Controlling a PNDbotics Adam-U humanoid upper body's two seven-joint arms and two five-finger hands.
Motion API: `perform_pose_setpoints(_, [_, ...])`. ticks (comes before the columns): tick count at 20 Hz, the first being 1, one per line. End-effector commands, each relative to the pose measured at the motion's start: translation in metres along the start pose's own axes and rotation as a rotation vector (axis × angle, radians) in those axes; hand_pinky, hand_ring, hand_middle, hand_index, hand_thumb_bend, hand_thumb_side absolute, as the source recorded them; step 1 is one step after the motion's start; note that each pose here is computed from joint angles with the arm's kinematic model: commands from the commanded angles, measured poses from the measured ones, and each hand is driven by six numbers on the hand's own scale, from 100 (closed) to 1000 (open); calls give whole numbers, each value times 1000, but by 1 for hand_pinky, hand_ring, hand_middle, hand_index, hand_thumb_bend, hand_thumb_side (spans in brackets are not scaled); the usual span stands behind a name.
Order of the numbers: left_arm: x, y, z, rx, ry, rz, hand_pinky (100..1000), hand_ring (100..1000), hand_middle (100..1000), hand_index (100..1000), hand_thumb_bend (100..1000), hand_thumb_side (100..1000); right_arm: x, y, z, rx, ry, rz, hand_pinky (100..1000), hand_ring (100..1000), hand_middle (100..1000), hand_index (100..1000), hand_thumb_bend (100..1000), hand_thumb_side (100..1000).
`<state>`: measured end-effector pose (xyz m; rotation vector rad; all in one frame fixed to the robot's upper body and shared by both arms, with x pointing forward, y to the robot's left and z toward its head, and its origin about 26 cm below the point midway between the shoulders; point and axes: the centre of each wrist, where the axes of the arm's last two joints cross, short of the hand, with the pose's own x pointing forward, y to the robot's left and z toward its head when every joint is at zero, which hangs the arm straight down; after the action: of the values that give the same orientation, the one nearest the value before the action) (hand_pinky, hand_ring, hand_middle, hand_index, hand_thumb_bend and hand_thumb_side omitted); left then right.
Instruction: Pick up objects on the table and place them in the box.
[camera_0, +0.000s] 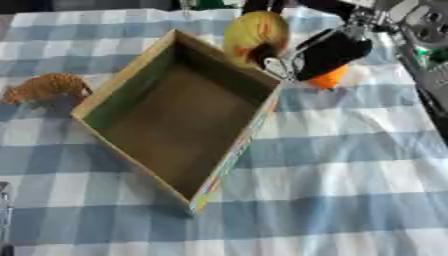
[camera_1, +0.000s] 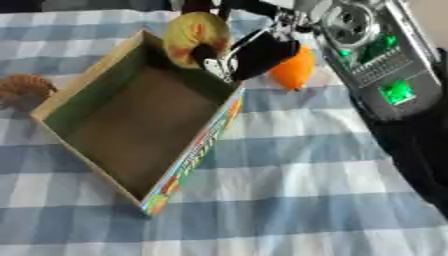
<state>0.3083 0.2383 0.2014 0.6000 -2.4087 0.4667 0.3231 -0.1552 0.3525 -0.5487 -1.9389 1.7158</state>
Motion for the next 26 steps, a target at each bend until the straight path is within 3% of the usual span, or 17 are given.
perform_pose_setpoints(1, [6,0,-3,-2,-21,13,479,611,580,768,100,899,4,-2,-5,6,-11,3,679,801,471,671,100,100])
perform_pose_setpoints(10, [6,-1,-3,-3,-18,19,478,611,580,766,100,899,-4,28,-28,133,11,-38,680,811,497,691,100,100])
perform_pose_setpoints(19, [6,-2,-3,-7,-17,21,479,612,580,766,100,899,-14,51,-50,267,21,-30,708,854,587,771,100,100])
perform_pose_setpoints(21, [6,-2,-3,-7,-16,21,479,612,580,766,100,899,-15,54,-52,287,21,-24,719,871,623,802,100,154])
perform_pose_setpoints(26, [6,-2,-2,-5,-14,20,478,612,580,765,100,898,-19,54,-52,286,21,-16,749,912,725,878,362,326])
